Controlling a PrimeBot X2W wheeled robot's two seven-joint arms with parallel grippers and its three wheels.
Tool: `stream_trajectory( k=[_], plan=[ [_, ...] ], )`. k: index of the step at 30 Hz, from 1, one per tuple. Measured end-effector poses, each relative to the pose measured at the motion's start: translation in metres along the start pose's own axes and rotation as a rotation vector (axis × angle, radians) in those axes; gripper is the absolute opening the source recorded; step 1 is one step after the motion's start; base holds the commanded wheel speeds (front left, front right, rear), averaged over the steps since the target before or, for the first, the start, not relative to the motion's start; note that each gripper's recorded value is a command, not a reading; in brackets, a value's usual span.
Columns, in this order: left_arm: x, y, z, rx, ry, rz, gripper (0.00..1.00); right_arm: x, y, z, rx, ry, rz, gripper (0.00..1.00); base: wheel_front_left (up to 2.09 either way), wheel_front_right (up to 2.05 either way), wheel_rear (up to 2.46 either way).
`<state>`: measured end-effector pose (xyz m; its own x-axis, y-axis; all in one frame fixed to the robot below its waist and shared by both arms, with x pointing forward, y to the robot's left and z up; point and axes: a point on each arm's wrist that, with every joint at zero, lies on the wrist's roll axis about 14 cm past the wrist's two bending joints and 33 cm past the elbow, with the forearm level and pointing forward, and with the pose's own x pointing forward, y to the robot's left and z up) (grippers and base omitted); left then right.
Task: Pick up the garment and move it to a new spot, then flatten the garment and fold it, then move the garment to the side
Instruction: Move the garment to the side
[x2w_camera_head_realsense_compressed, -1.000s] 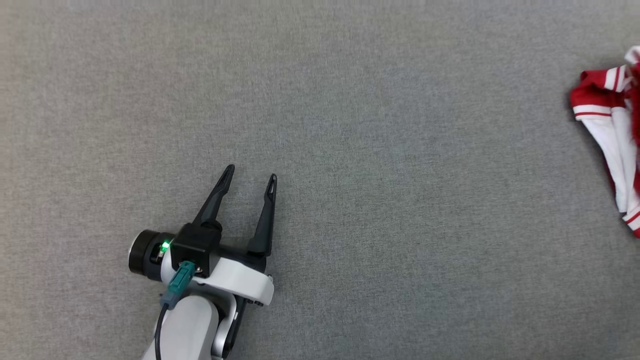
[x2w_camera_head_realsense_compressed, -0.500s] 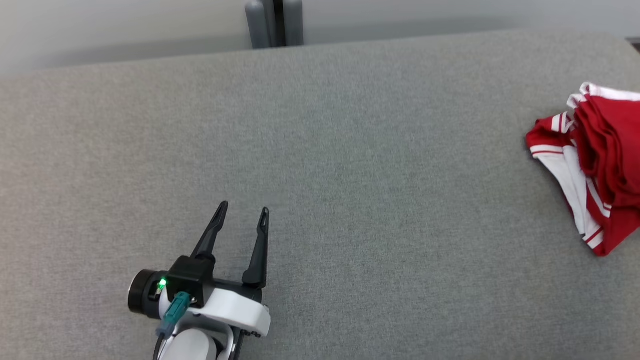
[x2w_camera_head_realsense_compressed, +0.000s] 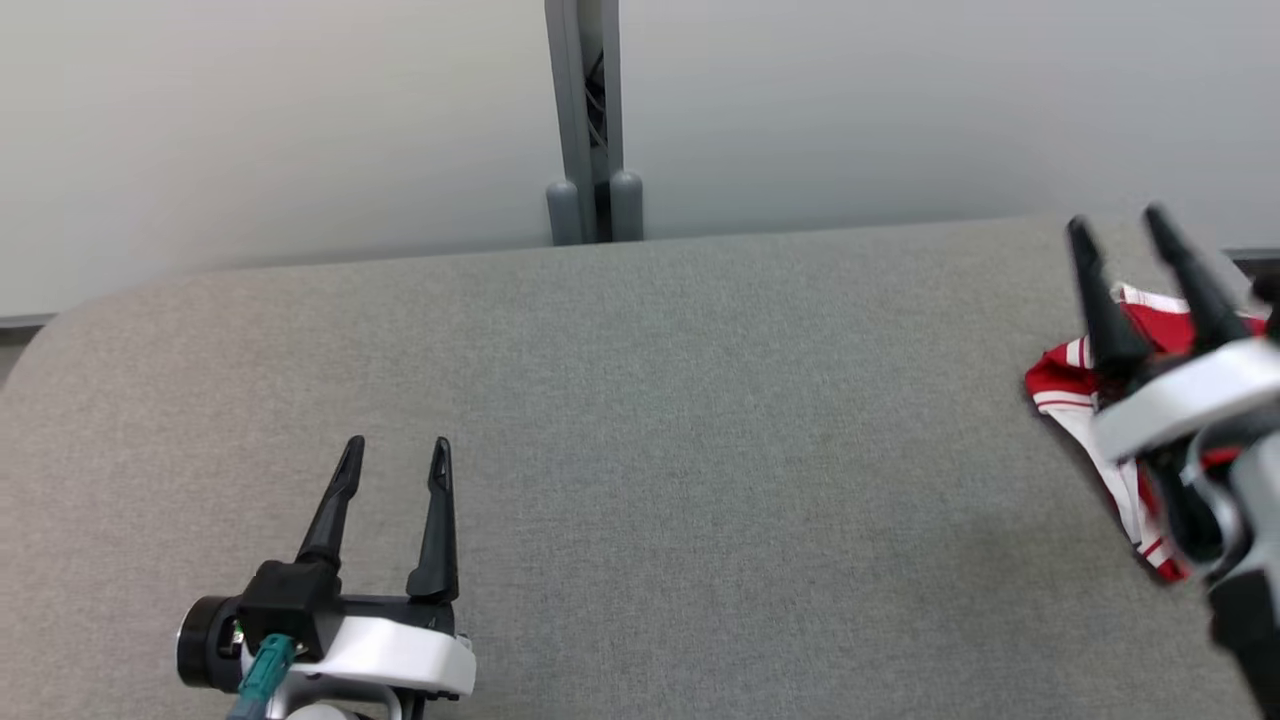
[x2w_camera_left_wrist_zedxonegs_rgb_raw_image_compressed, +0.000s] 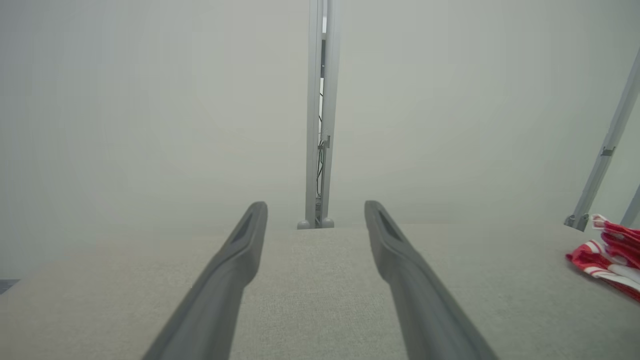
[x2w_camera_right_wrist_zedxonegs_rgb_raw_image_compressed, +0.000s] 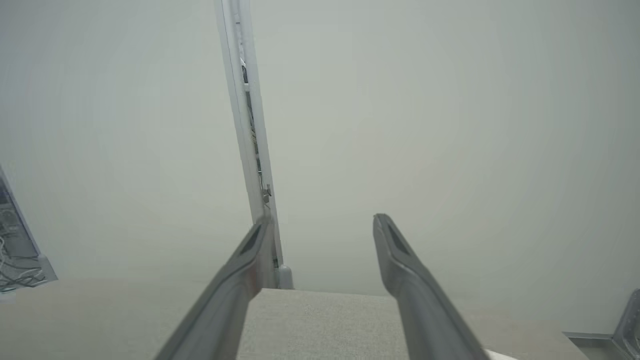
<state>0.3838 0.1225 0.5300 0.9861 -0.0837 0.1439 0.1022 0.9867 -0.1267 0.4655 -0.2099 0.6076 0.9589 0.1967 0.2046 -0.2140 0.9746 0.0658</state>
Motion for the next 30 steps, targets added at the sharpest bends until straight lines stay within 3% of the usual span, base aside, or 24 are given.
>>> stream_trajectory(
  k=[4, 8, 17, 30],
  plan=[
    [-0.009, 0.013, 0.016, 0.004, -0.045, 0.040, 1.00, -0.025, 0.030, -0.005, 0.107, -0.058, 0.000, 1.00, 0.00, 0.00, 0.00],
    [-0.017, 0.017, 0.022, 0.005, -0.060, 0.048, 1.00, -0.042, 0.045, -0.008, 0.125, -0.090, -0.021, 1.00, 0.00, 0.00, 0.00],
    [-0.036, 0.020, 0.010, 0.010, -0.021, 0.061, 1.00, -0.077, 0.070, -0.025, 0.046, -0.069, -0.033, 1.00, 0.00, 0.00, 0.00],
    [-0.048, 0.024, -0.008, 0.000, 0.037, 0.092, 1.00, -0.097, 0.069, -0.050, 0.024, 0.002, -0.076, 1.00, 0.00, 0.00, 0.00]
  ],
)
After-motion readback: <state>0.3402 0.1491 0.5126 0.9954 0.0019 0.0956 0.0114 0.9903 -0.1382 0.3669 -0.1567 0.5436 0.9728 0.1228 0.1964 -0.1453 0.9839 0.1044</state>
